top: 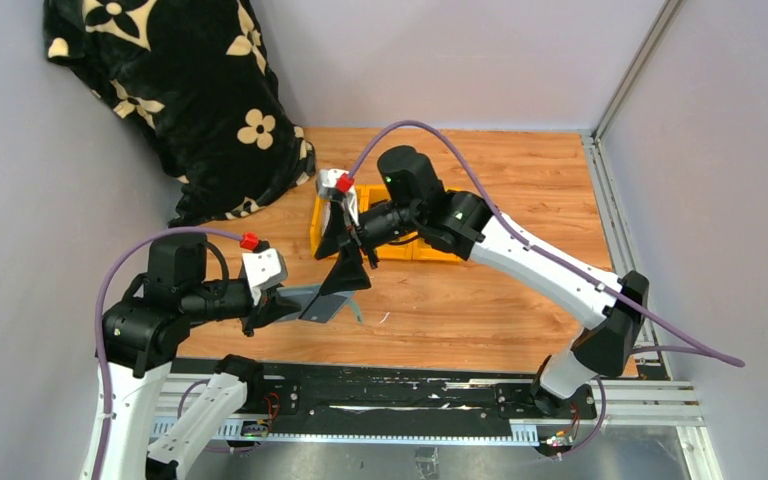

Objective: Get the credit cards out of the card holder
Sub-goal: Remove the credit card from the card holder.

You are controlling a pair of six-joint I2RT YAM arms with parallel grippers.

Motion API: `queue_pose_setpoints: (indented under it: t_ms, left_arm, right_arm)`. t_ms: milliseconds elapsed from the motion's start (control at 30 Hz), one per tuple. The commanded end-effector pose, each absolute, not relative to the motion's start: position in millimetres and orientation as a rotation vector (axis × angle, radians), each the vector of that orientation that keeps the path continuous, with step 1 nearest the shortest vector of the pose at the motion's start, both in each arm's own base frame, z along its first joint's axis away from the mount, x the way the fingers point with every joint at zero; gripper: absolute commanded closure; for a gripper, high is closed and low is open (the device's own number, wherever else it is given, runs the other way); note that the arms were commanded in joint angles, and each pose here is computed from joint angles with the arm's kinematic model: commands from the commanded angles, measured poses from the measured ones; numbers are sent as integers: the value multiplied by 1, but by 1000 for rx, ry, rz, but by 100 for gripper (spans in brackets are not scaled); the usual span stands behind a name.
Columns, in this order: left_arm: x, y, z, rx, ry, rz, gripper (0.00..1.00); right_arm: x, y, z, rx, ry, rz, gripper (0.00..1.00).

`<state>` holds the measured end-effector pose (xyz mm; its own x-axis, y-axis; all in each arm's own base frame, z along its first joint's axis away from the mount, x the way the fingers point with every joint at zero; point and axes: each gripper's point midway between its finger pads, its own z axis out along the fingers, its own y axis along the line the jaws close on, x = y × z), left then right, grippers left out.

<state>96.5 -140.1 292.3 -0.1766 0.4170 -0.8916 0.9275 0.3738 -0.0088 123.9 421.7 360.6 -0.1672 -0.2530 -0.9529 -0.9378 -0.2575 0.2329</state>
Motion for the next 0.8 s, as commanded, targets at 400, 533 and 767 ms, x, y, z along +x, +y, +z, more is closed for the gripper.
queue_pose_setpoints:
  t_ms: [400, 533, 767]
  left_arm:
    - [86, -145, 310, 1186, 1689, -771, 100]
    - [83, -146, 307, 1170, 1704, -795, 73]
    - [66, -152, 317, 1131, 1692, -896, 53]
  right_arm:
    - [83, 461, 342, -1637, 1346, 1537, 79]
    - [90, 456, 354, -1555, 1344, 1521, 100]
    - [103, 435, 382, -1368, 1255, 1534, 100]
